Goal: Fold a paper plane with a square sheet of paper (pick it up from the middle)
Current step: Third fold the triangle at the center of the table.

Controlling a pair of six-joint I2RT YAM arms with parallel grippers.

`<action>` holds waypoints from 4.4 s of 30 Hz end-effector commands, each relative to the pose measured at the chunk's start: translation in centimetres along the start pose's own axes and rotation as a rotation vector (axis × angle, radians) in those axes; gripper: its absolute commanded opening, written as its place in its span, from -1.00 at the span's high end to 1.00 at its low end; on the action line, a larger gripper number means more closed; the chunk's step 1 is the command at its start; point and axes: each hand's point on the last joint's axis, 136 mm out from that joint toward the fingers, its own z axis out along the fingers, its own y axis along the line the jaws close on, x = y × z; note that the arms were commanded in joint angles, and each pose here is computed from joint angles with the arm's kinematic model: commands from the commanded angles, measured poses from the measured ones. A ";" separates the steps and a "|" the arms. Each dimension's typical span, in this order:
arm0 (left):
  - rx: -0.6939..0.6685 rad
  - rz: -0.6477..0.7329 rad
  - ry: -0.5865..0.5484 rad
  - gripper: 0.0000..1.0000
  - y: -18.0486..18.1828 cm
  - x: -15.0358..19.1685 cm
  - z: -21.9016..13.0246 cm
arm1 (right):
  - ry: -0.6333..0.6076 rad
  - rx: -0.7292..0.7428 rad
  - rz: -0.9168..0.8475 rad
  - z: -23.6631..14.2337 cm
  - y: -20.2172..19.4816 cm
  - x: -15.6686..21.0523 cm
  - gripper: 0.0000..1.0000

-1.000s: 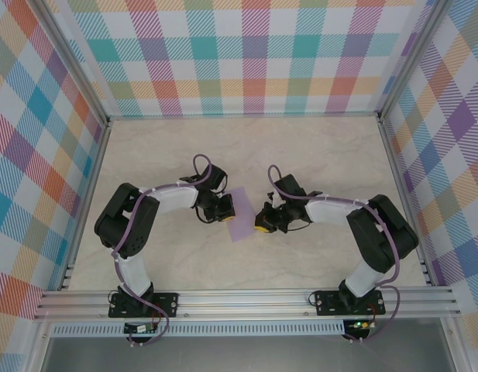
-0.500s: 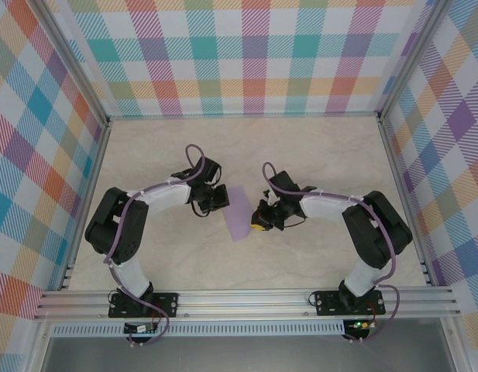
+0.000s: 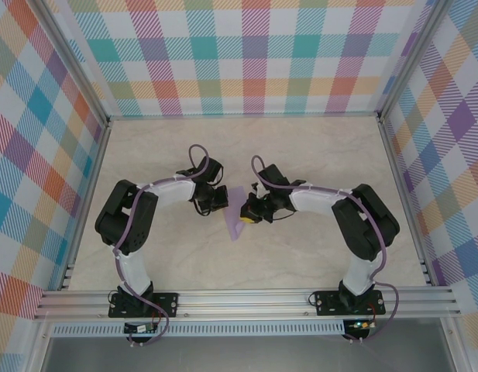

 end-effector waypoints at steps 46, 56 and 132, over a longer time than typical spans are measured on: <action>-0.059 -0.005 0.080 0.99 2.0 1.9 1.4 | 0.004 -0.004 -0.076 4.1 0.7 -1.9 0.96; -0.059 -0.005 0.082 0.99 2.1 1.9 1.5 | 0.022 0.003 -0.080 4.5 0.4 -1.8 0.96; -0.048 -0.027 0.141 0.98 1.8 2.2 1.7 | 0.026 0.035 -0.143 5.0 -0.7 -1.8 0.91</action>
